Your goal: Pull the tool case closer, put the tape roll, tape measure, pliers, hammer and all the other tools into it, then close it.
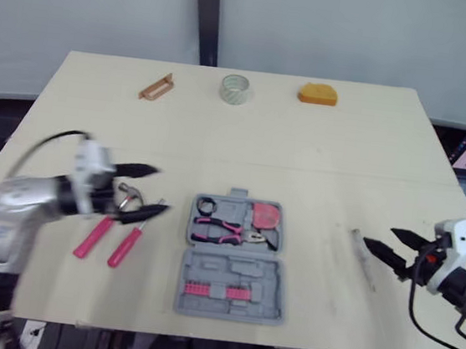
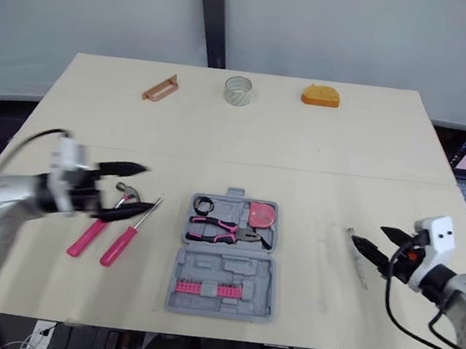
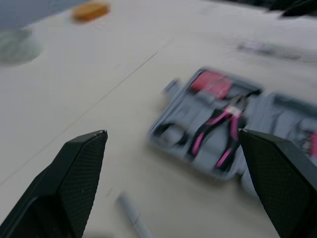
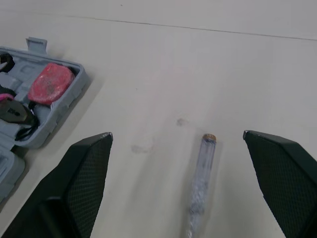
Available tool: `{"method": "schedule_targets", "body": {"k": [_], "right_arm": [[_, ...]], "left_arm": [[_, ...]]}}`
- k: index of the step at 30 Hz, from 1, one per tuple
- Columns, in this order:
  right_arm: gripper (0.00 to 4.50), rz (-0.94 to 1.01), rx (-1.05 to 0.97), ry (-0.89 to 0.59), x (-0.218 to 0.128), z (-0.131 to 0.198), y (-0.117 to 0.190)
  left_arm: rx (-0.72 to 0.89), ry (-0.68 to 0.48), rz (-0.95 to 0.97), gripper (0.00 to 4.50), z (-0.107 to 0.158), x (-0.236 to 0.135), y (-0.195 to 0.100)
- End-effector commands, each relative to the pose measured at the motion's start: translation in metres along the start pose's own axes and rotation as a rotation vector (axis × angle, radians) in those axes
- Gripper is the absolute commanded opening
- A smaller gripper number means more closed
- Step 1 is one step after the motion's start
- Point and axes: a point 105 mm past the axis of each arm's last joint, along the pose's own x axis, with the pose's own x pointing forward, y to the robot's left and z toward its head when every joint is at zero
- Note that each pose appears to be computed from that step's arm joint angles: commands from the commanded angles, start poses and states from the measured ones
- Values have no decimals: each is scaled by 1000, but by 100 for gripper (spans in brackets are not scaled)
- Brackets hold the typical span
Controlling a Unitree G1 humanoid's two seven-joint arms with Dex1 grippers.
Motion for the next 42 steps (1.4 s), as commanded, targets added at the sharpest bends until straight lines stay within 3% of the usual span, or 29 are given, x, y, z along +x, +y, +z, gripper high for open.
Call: {"method": "schedule_targets", "body": {"k": [1, 6, 13, 42], "right_arm": [[447, -93, -51, -27, -4, 6, -3], [447, -136, -91, 10, 0, -10, 7], [447, -216, -84, 18, 4, -26, 13], [447, -307, -36, 4, 17, -64, 7]], "left_arm": [[60, -44, -119, 450, 16, 26, -16], [125, -166, -229, 450, 27, 68, -35], [165, -215, -280, 450, 22, 98, -47], [208, -171, -284, 450, 8, 105, -50]]}}
